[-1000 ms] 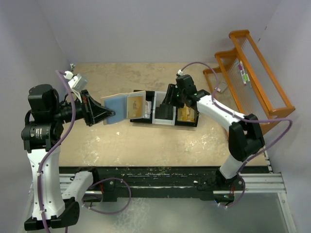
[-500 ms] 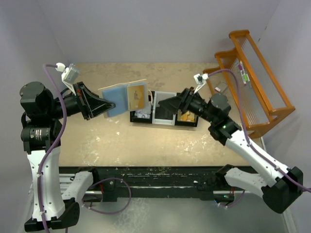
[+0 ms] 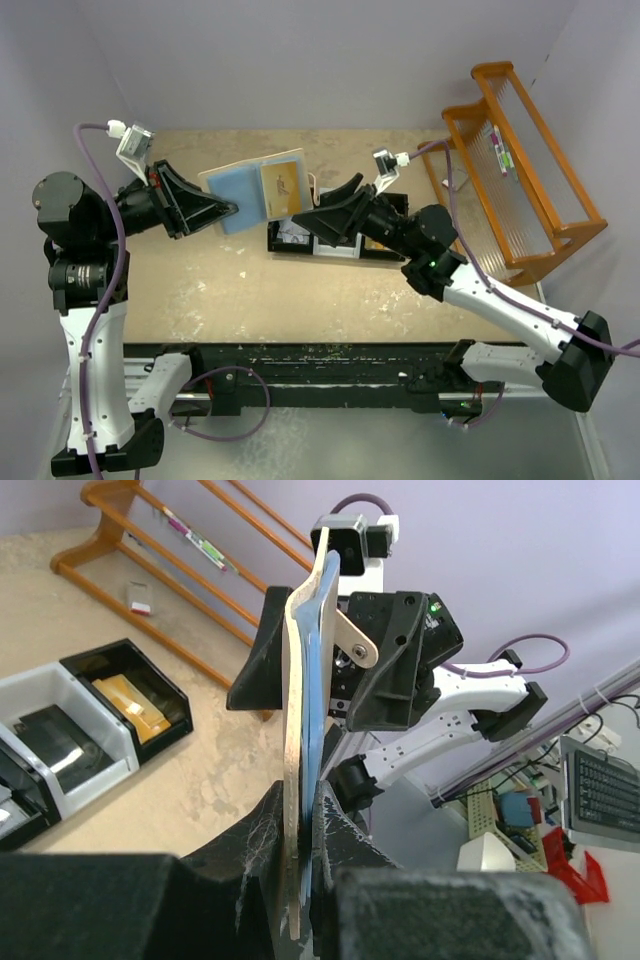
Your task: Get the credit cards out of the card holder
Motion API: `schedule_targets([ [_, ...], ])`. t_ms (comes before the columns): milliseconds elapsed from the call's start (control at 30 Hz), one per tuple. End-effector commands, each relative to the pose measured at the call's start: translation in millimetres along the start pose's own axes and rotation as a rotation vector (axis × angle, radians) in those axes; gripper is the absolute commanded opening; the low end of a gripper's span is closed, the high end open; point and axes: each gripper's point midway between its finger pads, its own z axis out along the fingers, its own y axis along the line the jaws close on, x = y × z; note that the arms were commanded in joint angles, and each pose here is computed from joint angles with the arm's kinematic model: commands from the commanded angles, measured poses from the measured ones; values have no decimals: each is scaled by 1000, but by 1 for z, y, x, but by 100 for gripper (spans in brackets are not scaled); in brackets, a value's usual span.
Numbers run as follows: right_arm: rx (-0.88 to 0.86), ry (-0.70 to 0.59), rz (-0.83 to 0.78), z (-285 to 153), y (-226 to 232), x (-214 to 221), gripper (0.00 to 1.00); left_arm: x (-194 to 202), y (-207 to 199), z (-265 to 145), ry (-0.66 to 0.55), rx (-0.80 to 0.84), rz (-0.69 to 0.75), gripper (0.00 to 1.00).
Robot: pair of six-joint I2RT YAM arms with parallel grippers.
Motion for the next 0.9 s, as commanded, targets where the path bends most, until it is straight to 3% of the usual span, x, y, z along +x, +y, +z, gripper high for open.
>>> schedule_targets([
  [0, -106, -139, -30, 17, 39, -38, 84, 0, -10, -1, 1, 38, -21, 0],
  [67, -100, -135, -23, 21, 37, -36, 79, 3, -9, -1, 8, 42, -34, 0],
  [167, -125, -134, -25, 29, 47, -44, 57, 11, -7, -2, 31, 55, -54, 0],
  [200, -129, -127, -22, 30, 48, -43, 44, 14, -6, -2, 39, 59, -60, 0],
  [267, -114, -90, -14, 32, 46, -38, 7, 21, -3, -3, 61, 61, -53, 5],
  [300, -95, -56, -6, 32, 44, -33, 0, 25, 0, -4, 71, 55, -40, 15],
  [433, -20, 179, -82, 24, 30, 1, 0, 40, 23, -6, 135, -13, 38, 74],
  [533, 11, 422, -199, 10, 20, 30, 0, 45, 32, -11, 168, -78, 139, 79],
  [667, 59, 659, -265, -10, 3, 54, 0, 40, 28, -17, 162, -87, 379, 83],
  [767, -4, 738, -307, -17, 5, 64, 0, 55, 19, -23, 202, -23, 512, 87],
  [867, -50, 754, -302, -15, 8, 68, 0, 80, 27, -27, 258, 9, 509, 84],
])
